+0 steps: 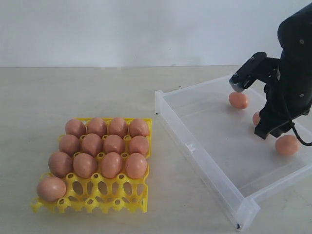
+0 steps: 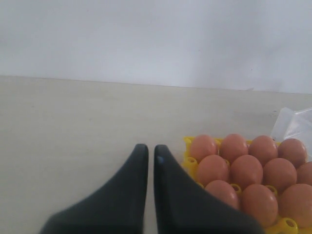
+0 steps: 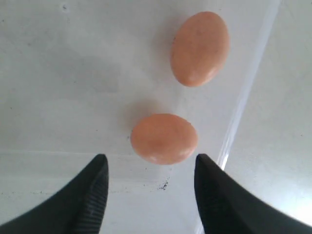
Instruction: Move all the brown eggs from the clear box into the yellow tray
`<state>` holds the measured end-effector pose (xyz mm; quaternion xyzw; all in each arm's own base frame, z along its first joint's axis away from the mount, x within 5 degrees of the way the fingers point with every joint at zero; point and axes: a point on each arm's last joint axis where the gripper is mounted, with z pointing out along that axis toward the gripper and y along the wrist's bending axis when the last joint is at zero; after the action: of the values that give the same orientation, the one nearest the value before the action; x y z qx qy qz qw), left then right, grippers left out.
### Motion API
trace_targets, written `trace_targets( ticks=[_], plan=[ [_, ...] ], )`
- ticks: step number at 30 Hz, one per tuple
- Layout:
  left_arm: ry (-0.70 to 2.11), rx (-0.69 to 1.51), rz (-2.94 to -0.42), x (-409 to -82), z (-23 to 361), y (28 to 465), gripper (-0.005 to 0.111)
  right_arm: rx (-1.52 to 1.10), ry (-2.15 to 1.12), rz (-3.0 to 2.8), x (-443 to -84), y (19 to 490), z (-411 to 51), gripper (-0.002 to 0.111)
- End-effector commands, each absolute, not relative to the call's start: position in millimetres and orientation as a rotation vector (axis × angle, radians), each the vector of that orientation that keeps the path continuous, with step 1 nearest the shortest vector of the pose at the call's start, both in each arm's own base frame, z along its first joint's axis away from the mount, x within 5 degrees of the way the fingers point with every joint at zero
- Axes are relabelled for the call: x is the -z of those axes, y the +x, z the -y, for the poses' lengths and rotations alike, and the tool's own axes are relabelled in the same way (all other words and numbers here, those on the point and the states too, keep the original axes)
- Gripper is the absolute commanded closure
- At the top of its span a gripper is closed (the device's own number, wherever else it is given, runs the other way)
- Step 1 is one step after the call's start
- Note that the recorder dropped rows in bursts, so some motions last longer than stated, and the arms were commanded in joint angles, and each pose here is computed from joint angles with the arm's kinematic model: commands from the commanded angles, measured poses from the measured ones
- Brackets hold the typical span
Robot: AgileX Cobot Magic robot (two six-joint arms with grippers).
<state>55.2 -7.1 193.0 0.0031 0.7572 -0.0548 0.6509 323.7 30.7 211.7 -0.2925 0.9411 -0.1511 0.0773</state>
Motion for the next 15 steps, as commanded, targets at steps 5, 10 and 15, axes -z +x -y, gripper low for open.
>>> trace_targets(
  ticks=[5,10,15],
  plan=[
    [0.004,0.135,-1.710,-192.9,7.2,55.2,0.103,0.471,-0.949,-2.842,-189.6,330.9,-30.2,0.061],
    [0.004,0.135,-1.710,-192.9,7.2,55.2,0.103,0.460,-0.954,-2.710,-191.6,341.7,-34.0,0.061],
    [0.004,0.135,-1.710,-192.9,7.2,55.2,0.103,0.458,-0.961,-2.713,-186.9,343.4,-34.4,0.061]
  ],
)
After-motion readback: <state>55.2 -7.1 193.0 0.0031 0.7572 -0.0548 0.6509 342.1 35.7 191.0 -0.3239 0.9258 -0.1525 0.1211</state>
